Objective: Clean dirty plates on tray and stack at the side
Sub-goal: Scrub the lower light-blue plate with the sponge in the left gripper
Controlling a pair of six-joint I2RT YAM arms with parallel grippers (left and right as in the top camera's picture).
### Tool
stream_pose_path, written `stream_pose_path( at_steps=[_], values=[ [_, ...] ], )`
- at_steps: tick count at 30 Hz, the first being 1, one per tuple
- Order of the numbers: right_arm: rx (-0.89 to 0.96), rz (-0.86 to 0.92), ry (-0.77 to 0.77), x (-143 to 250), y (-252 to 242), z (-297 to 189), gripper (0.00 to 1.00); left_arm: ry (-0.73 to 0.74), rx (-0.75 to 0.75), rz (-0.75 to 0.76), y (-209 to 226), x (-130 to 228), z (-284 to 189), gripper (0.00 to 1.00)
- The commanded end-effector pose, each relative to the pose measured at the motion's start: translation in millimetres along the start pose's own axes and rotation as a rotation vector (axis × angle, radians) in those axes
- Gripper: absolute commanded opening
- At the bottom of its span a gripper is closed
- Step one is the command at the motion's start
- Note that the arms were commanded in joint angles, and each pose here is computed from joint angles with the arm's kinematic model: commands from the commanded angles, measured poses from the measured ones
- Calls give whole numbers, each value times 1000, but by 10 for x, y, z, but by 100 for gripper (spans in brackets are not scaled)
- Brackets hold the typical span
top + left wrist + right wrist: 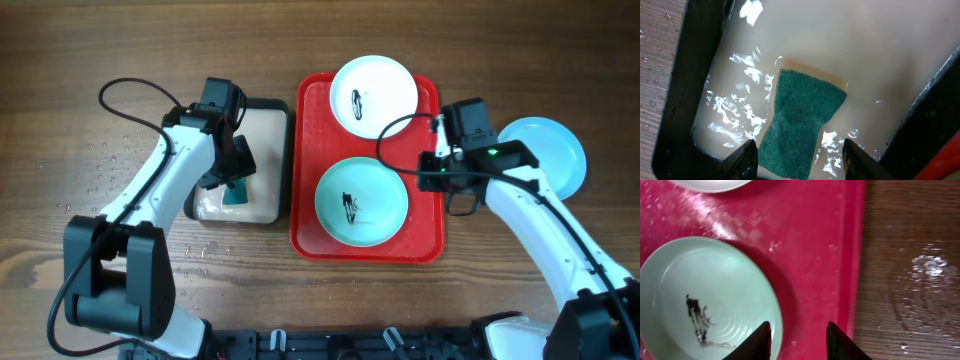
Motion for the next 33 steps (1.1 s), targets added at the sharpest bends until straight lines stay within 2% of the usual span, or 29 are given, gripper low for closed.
stream_pose_path(
  at_steps=[1,3,4,5,6,9,12,15,19,20,23,25,29,33],
  values=[
    [-107,-9,8,-33,-49,-27,36,42,-6,7,85,148,191,35],
    [-158,-16,46,-16,-20,34,37,48,-9,7,136,253,363,32],
    [-169,-13,61,-12,-14,69,37,48,-3,7,148,286,421,27],
    [-165,-9,84,-7,-19,136,37,44,16,6,155,328,502,7],
    [-162,-10,97,-4,-23,178,37,39,22,6,156,336,525,4],
    [-148,-40,155,24,-47,348,34,17,35,5,116,256,401,4],
    [-142,-47,196,48,-62,464,29,-39,77,3,41,96,27,4],
    [-227,-112,221,94,-14,484,34,-69,215,8,-75,2,-344,4],
    [-247,-55,214,163,-5,673,28,26,491,48,-290,86,-534,4],
    [-265,-56,214,171,9,721,27,27,504,68,-354,117,-543,4],
    [-297,-71,249,227,87,876,22,44,508,122,-602,264,-513,4],
    [-249,-40,277,268,111,975,4,70,497,151,-904,438,-404,4],
    [-198,25,273,259,82,983,4,165,477,180,-1409,794,-26,4],
    [-194,52,275,258,82,983,4,223,424,196,-1644,1023,373,4]
  ],
)
Point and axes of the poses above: each gripper's point midway between its finger pads, its own z axis out along the fingers, its own y axis along the line the jaws close on, x = y × z, the point moved 10 cm from there along -z, back along the fingers
